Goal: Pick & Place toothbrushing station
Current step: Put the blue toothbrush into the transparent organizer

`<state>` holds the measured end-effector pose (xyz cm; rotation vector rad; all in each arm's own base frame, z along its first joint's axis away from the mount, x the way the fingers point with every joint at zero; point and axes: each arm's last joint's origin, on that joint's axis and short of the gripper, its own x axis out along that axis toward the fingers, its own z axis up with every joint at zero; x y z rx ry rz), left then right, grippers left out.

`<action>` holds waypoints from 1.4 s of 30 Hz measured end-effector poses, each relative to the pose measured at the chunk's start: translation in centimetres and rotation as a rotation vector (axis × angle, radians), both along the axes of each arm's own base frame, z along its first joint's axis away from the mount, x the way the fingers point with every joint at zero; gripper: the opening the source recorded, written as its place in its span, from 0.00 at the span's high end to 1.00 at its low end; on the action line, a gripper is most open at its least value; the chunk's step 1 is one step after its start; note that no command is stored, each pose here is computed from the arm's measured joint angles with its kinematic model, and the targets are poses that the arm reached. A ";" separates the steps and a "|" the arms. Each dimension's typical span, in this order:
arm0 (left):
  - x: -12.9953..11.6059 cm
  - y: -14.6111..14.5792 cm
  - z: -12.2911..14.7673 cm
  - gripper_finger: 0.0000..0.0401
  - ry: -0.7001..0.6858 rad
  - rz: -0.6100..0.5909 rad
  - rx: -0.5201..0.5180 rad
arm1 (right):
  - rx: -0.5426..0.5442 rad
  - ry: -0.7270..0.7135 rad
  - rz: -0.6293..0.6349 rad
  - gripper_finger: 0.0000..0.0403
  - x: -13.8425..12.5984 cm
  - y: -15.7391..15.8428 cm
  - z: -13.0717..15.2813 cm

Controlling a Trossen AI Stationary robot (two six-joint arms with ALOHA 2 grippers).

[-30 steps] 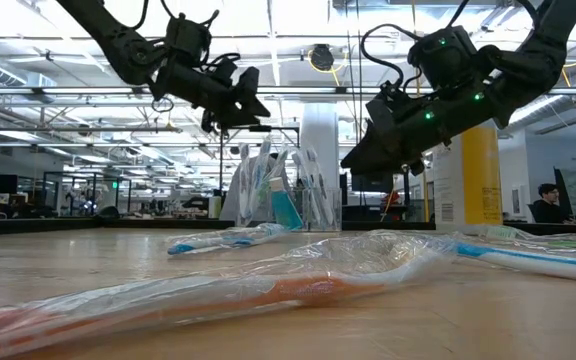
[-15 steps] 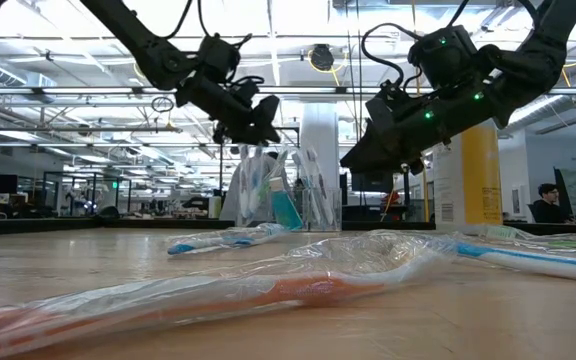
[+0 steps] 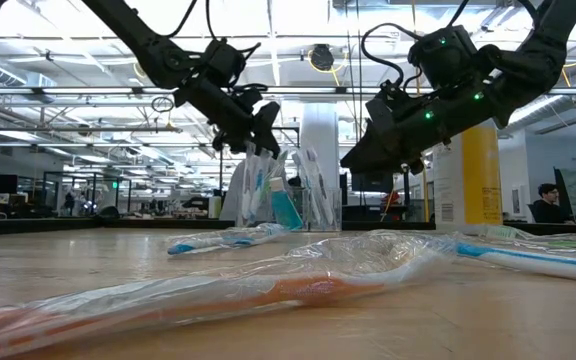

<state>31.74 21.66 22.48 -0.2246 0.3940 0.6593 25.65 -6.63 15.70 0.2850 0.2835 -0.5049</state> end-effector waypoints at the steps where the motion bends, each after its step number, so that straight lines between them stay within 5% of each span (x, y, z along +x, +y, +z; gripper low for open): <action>1: 0.1 -0.1 0.0 0.56 0.003 -0.004 -0.001 | 0.000 0.000 0.000 0.58 0.0 0.0 0.0; 12: 0.0 -0.6 -0.7 0.57 0.066 -0.013 -0.040 | 0.000 0.000 0.000 0.58 0.0 0.0 0.0; 32: 0.2 -1.6 -1.2 0.92 0.122 -0.037 -0.080 | 0.000 0.002 0.000 0.58 0.0 0.0 0.0; 42: 0.7 -2.7 -1.4 0.84 0.143 -0.068 -0.084 | -0.001 0.002 0.001 0.58 0.0 0.0 0.0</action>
